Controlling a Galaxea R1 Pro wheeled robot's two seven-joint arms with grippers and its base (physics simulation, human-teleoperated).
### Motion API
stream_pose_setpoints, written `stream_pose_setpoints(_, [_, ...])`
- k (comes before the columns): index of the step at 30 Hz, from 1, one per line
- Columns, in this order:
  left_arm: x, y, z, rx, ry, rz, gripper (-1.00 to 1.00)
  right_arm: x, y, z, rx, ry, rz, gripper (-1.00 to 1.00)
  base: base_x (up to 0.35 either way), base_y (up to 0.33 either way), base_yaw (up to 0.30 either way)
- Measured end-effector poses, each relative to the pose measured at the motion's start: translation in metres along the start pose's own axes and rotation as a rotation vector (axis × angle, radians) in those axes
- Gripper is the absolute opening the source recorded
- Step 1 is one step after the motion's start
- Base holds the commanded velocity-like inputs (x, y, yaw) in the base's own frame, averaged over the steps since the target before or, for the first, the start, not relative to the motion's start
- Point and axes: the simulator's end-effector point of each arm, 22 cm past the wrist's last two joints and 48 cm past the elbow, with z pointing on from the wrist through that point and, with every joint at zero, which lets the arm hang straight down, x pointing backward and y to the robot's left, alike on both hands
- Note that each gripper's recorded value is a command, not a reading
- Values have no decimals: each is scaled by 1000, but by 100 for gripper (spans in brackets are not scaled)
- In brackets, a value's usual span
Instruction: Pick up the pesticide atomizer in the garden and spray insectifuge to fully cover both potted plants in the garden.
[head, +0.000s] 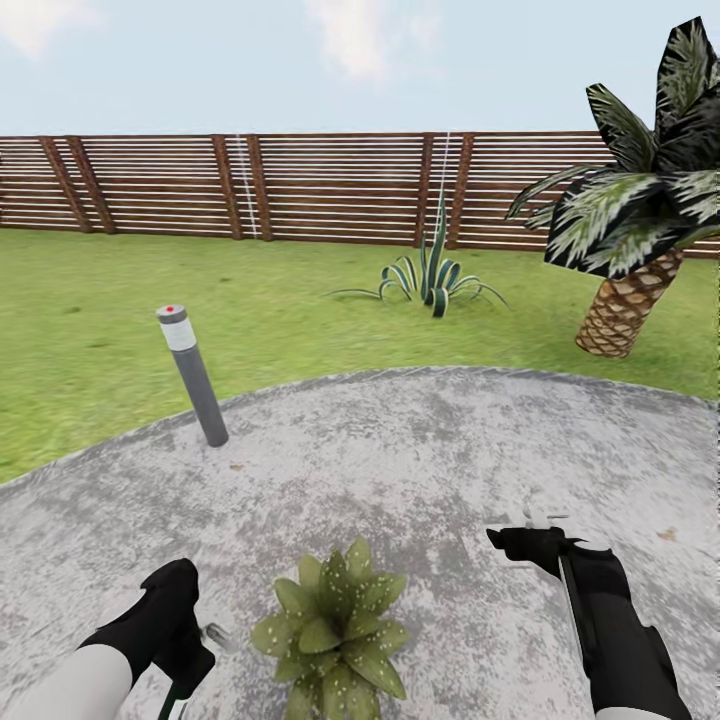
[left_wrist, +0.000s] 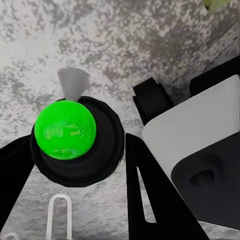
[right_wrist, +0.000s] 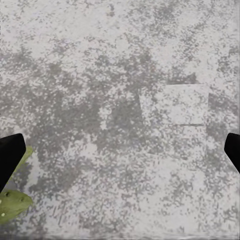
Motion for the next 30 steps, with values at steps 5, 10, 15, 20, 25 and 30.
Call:
stream_pose_setpoints(5, [-1, 0, -1, 0, -2, 1, -100, -1, 0, -1, 0, -2, 0, 100, -320, -9, -137])
stream_pose_setpoints(10, [-2, 2, -4, -6, -7, 1, -100, -2, 0, -2, 0, -5, 0, 100, -74, 0, -95])
stream_pose_setpoints(15, [-20, 11, -22, -27, -43, 2, -100, -2, 0, -2, 0, -5, 0, 100, -3, 0, -5])
stream_pose_setpoints(20, [-36, 21, -41, -47, -75, 1, -100, -2, 0, -2, 0, -5, 0, 100, 0, 0, 0])
stream_pose_setpoints(25, [-28, 16, -31, -38, -57, 2, -100, -2, 0, -2, 0, -5, 0, 100, 0, 0, 0])
stream_pose_setpoints(30, [-17, 11, -20, -26, -36, 2, -100, -2, 0, -2, 0, -5, 0, 100, -3, 17, 0])
